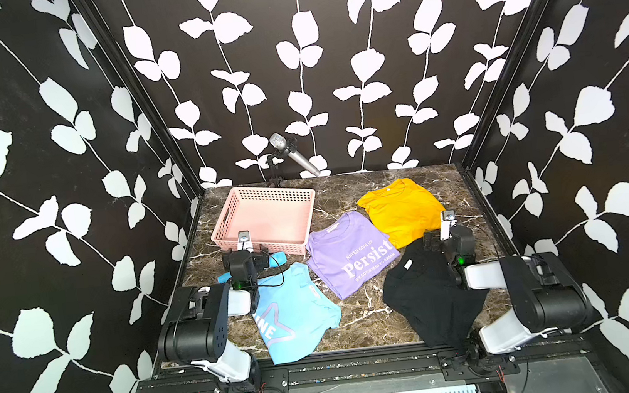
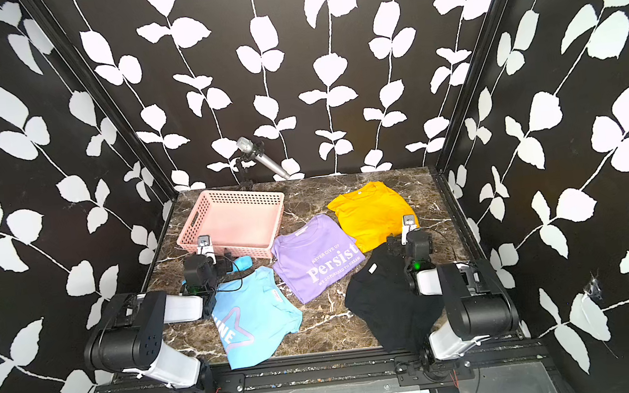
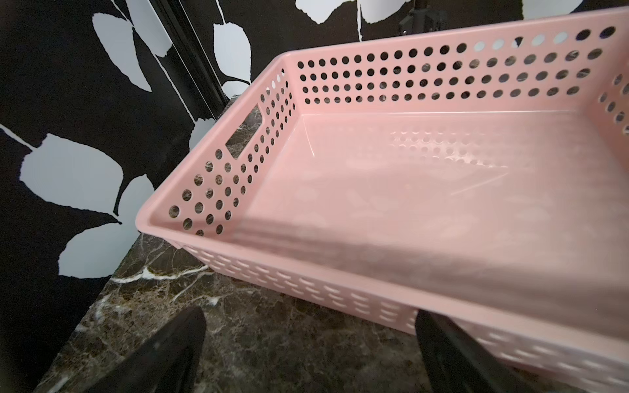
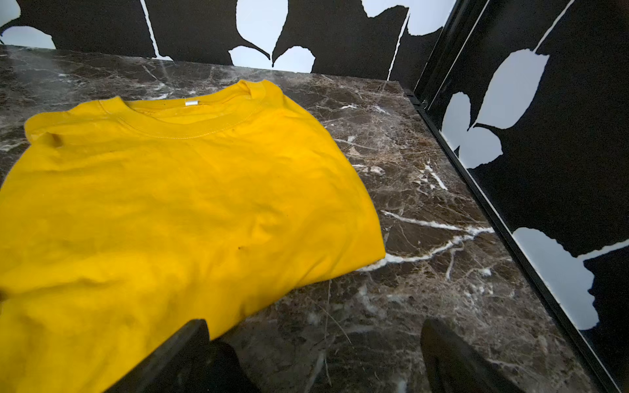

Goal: Put the folded t-shirts into the basket
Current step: Adjust the bin at the center of the board.

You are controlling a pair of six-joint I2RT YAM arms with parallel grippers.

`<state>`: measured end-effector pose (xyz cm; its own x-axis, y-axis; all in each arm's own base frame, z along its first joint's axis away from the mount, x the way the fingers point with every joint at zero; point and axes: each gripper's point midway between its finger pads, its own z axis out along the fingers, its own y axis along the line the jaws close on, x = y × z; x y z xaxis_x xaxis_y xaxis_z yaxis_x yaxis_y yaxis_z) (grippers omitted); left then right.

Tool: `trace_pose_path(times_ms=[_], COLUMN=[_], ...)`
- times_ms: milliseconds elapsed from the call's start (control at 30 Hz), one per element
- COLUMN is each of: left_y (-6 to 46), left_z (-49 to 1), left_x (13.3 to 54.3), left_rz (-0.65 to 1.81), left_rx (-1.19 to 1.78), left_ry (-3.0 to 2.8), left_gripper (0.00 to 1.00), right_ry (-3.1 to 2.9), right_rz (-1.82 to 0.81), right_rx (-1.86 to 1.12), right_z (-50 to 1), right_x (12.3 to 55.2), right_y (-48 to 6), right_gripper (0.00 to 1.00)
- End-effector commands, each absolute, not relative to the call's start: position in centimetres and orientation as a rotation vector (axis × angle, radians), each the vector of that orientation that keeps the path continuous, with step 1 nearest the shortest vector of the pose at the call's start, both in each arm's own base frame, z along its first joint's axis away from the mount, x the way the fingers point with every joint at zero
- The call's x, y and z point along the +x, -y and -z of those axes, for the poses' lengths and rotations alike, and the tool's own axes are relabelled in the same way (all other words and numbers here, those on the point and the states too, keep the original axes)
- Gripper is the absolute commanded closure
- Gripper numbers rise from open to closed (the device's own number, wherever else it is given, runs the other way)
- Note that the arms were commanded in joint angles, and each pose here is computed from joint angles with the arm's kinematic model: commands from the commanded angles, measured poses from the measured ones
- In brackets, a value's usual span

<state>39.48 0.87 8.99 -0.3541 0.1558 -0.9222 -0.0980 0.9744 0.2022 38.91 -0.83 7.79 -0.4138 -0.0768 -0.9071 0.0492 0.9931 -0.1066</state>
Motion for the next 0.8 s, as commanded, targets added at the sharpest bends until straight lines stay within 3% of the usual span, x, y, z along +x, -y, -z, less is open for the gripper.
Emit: trace_pose_path(times_ms=[0, 767], left_y=[-0.81, -0.97], left_z=[-9.97, -9.99], left_x=[39.81, 39.72], left_rz=[-0.246, -0.250], left_rx=[0.032, 0.020], left_ry=[-1.879, -1.878], left_gripper=[0.01, 0.01], right_ry=[-1.946, -1.932], right_rz=[0.139, 0.148], right_rx=[-0.027, -0.011], right_z=[-9.20, -9.66], right_x=[39.63, 39.69], right_y=[0.79, 1.02], right_gripper=[0.01, 0.02])
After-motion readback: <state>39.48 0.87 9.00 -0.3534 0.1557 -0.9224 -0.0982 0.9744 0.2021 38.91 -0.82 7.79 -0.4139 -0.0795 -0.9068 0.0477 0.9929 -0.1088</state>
